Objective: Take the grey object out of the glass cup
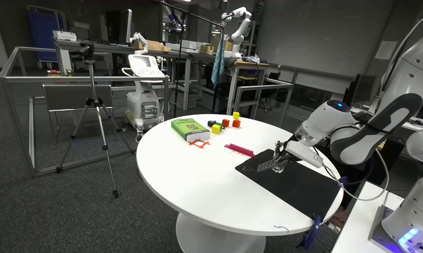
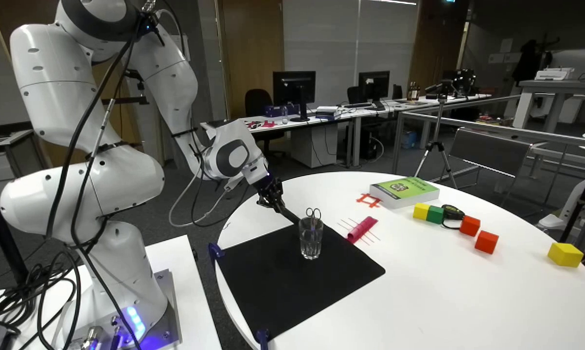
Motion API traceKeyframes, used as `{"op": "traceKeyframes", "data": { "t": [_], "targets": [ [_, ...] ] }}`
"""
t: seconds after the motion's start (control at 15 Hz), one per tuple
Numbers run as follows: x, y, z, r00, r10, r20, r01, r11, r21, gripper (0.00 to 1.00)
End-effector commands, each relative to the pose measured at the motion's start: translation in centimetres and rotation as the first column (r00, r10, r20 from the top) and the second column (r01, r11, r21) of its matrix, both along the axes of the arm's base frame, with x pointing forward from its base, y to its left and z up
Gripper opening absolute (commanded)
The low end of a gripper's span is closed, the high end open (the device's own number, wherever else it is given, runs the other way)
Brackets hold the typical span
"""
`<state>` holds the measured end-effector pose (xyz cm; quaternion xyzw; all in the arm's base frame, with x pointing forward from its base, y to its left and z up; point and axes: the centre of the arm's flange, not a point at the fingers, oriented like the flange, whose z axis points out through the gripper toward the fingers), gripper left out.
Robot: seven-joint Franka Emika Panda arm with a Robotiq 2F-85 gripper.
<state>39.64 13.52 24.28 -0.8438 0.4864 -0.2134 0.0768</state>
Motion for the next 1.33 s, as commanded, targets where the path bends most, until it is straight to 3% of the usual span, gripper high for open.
{"op": "traceKeyframes", "data": {
  "t": [0.0,0.27,0.87,0.93,1.07,1.27],
  "targets": [
    [3.2,0.3,-3.0,0.999,-0.006,0.033,0.005,1.0,0.028,0.05],
    [4.6,0.7,-3.6,0.998,-0.047,0.047,0.044,0.997,0.058,0.05],
    [6.0,0.5,-5.6,0.995,-0.1,-0.025,0.101,0.994,0.032,0.05],
    [6.1,0.4,-5.6,0.995,-0.096,-0.022,0.097,0.995,0.035,0.46],
    [6.1,0.4,-5.9,0.995,-0.098,-0.029,0.099,0.994,0.034,0.52],
    [6.4,0.5,-7.0,0.995,-0.092,-0.039,0.093,0.996,0.013,0.77]
  ]
}}
